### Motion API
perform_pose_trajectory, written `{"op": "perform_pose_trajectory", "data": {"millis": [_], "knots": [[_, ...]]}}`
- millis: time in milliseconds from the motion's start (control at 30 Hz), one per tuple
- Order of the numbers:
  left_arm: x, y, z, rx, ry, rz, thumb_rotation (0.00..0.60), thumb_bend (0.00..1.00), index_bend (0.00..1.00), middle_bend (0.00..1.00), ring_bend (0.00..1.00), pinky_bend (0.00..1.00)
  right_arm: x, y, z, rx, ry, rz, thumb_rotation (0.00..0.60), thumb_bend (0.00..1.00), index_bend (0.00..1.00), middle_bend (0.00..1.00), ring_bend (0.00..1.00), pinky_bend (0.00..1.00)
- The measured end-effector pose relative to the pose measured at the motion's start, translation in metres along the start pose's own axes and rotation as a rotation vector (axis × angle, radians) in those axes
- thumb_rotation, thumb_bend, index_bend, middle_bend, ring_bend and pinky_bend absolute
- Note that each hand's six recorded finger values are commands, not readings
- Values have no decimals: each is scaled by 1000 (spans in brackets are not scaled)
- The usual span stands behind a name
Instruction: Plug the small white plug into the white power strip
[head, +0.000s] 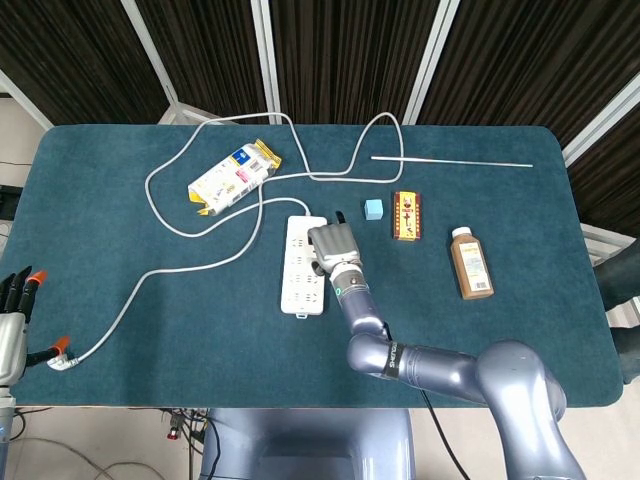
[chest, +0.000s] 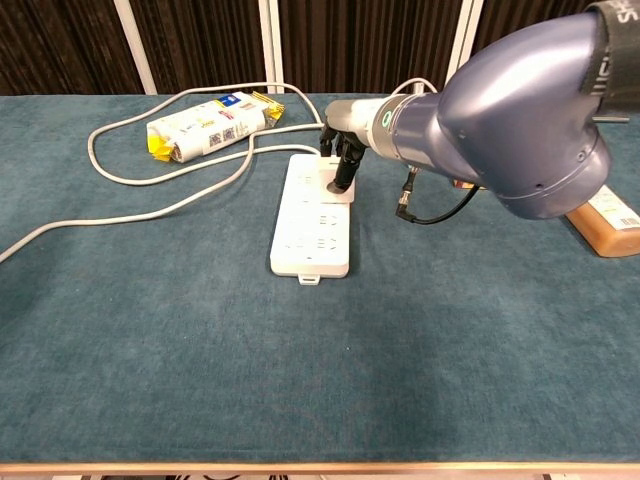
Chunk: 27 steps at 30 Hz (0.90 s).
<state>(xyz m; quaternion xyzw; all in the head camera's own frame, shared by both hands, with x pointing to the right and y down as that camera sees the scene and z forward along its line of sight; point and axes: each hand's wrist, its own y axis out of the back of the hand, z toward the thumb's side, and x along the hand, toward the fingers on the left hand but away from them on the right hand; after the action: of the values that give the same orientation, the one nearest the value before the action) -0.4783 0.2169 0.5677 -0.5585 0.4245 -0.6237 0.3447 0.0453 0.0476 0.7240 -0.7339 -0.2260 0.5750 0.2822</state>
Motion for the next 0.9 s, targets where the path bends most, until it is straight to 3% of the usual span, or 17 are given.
{"op": "perform_pose_trajectory", "data": {"millis": [900], "knots": [[1, 1, -2, -1, 5, -1, 600, 126, 116, 0, 0, 0, 0, -6, 5, 9, 5, 6, 600, 560, 650, 563, 363, 0]]}}
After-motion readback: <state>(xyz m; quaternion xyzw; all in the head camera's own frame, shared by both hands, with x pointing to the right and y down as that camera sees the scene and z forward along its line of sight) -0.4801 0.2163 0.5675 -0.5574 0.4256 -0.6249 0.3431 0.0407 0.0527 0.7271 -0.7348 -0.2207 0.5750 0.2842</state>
